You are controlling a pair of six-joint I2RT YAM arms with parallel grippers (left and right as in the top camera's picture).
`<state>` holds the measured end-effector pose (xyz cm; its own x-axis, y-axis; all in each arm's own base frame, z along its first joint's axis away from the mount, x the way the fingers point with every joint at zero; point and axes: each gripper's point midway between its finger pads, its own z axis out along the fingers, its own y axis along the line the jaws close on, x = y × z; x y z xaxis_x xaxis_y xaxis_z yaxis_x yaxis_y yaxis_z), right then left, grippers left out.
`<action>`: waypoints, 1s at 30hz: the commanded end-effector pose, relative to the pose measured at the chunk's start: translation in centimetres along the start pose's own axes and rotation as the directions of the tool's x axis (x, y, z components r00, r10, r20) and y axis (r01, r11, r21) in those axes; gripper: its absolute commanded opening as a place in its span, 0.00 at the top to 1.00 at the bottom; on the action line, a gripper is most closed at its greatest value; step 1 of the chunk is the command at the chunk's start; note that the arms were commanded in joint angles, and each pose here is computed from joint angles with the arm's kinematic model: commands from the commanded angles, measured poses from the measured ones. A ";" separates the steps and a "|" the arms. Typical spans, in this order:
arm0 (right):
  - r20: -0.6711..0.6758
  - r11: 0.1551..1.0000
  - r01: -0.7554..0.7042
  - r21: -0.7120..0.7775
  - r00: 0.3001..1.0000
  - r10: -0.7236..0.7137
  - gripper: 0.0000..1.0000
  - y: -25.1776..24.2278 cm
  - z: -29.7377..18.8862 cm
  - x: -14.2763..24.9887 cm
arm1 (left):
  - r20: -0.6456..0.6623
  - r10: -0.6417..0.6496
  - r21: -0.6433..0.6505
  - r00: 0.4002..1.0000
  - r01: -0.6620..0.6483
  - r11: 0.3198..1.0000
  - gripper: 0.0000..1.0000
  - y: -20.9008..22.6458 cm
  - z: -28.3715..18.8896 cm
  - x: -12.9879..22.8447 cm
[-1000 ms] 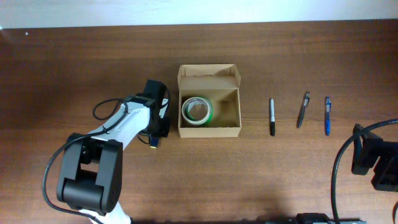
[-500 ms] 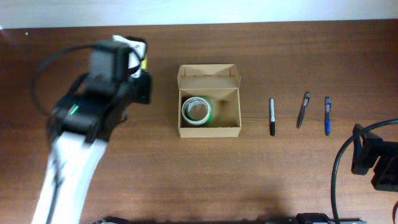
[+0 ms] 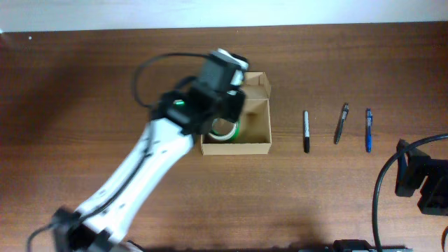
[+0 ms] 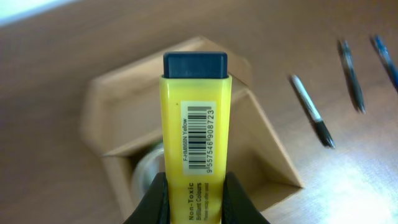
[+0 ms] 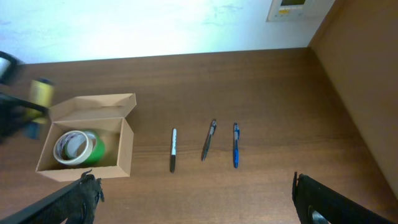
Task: Pack container
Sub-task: 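Carry the yellow highlighter over the box and lower it inside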
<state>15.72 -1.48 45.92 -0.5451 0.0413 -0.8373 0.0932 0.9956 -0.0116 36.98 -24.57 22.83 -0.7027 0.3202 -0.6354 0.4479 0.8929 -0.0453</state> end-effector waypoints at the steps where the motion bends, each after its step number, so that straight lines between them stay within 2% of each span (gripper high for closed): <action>1: -0.016 1.000 0.001 -0.014 1.000 -0.002 0.01 0.3 0.3 0.2 | -0.090 -0.018 0.068 0.996 0.024 0.997 0.98 -3.0 3.3 2.2; 5: -0.016 1.000 0.001 -0.014 1.000 -0.002 0.01 0.3 0.3 0.2 | -0.158 -0.037 0.114 0.987 0.055 0.992 0.98 -5.5 5.6 3.8; 10: -0.016 1.000 0.001 -0.014 1.000 -0.002 0.01 0.3 0.3 0.2 | -0.165 -0.010 0.133 0.986 0.032 0.991 0.98 -7.3 6.5 4.4; 20: -0.016 1.000 0.001 -0.015 1.000 -0.001 0.01 0.3 0.3 0.2 | -0.222 -0.006 0.104 0.975 0.030 0.994 0.98 -7.5 10.1 6.3; 30: -0.016 1.000 0.001 -0.020 1.000 -0.001 0.01 0.4 0.3 0.2 | -0.235 -0.157 -0.009 0.959 0.160 0.987 0.98 -6.3 11.8 7.0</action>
<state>15.71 -1.44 45.92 -0.5448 0.0420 -0.8375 0.0914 0.9958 -0.0095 35.51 -32.00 10.29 -0.8471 0.3082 -0.4330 0.3986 0.9073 -0.1340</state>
